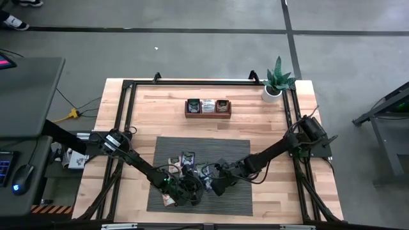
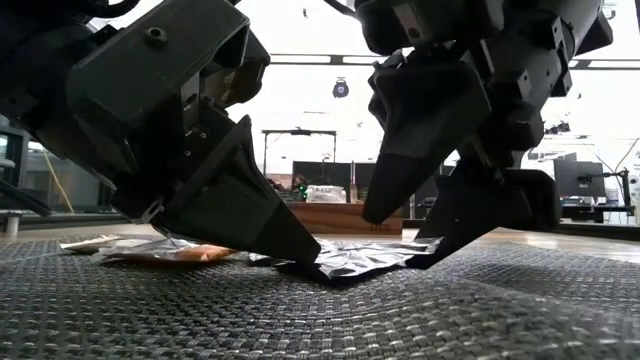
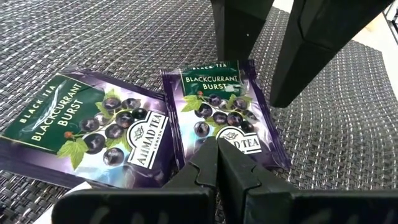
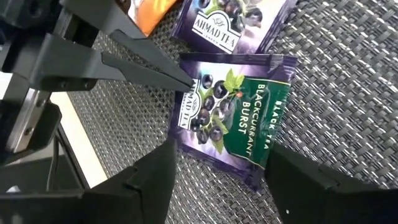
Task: Pick & Place Tea
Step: Put the purple tea bag into the left compartment of the wooden organizer
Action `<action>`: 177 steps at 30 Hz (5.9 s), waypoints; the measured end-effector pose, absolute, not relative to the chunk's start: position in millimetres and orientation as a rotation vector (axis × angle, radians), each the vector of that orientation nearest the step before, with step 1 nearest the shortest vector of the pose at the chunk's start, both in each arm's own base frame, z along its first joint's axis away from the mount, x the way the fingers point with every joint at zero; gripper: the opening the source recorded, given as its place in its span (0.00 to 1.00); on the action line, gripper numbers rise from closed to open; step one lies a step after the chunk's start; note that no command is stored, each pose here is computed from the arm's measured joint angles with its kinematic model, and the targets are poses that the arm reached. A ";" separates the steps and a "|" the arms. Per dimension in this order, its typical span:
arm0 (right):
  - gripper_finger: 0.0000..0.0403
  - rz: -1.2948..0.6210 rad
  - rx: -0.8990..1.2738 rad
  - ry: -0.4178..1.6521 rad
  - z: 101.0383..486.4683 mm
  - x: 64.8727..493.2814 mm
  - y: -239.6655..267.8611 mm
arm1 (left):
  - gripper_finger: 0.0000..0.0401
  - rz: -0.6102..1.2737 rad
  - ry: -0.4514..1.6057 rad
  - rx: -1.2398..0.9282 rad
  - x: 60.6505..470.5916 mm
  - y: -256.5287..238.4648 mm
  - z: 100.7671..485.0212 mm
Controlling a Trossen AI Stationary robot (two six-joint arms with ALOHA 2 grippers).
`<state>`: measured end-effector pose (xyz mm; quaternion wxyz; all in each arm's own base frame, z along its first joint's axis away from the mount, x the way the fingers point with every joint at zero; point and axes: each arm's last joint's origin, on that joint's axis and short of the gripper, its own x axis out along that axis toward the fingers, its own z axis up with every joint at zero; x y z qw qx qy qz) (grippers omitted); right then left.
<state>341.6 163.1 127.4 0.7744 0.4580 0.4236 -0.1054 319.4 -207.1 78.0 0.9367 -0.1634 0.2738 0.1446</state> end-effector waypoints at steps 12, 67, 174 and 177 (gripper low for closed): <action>0.28 -0.227 0.986 0.924 126.7 341.1 163.2 | 0.00 0.294 0.561 -0.334 319.4 -207.2 77.9; 0.00 -0.195 0.215 1.197 222.3 358.1 134.7 | 0.00 0.509 0.235 -0.364 194.1 -185.5 96.0; 0.00 -0.052 -0.518 1.227 214.5 468.1 -144.8 | 0.00 0.489 0.159 -0.432 167.6 -186.3 92.9; 0.00 -0.058 -0.512 1.227 214.4 468.0 -145.0 | 0.00 0.488 0.161 -0.433 167.6 -186.3 92.9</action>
